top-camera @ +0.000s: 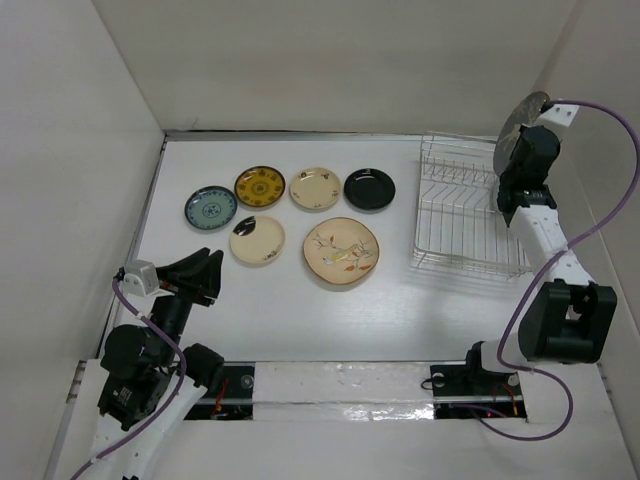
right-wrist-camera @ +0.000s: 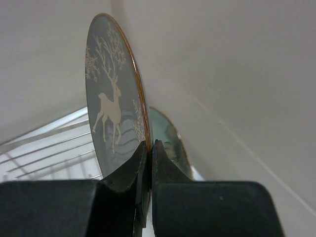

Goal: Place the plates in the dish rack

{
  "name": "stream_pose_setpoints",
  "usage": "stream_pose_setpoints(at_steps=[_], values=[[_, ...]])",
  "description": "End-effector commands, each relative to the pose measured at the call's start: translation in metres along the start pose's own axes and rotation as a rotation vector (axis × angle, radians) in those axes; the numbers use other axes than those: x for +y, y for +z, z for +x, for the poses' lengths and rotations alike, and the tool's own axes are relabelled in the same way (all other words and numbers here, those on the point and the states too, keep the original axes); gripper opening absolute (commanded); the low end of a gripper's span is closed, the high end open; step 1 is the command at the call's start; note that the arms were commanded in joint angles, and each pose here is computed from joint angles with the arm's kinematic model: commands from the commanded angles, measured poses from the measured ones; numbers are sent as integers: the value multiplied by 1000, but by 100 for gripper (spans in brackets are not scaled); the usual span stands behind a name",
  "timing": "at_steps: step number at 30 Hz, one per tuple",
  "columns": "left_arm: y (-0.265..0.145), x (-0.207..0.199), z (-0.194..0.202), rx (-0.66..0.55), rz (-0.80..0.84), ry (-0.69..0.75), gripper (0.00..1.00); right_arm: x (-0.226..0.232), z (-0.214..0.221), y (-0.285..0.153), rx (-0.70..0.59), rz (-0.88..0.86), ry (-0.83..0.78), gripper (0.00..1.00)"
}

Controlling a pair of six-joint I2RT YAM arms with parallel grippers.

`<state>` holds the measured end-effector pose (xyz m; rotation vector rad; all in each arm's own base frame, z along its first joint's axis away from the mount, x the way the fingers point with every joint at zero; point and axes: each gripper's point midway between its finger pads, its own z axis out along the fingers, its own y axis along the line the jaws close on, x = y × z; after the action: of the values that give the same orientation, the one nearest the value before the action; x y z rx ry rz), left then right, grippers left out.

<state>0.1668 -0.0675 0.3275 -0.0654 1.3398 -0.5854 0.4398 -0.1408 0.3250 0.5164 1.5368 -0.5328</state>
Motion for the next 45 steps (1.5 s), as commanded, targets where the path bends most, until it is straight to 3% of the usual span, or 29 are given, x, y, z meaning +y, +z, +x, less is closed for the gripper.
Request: stream_pose_setpoints(at_steps=[1, 10, 18, 30, 45], values=[[-12, -7, -25, -102, 39, -24, 33, -35, -105, -3, -288, 125, 14, 0], [-14, -6, -27, -109, 36, -29, 33, -42, -77, 16, -231, 116, -166, 0], [-14, -5, -27, -108, 35, -30, 33, -38, -42, 23, -161, 82, -196, 0], [-15, -5, -28, -115, 34, -31, 33, -25, -31, 21, -142, 37, -207, 0], [-14, -5, -27, -109, 32, -33, 33, -32, -84, 8, -230, 113, -196, 0]])
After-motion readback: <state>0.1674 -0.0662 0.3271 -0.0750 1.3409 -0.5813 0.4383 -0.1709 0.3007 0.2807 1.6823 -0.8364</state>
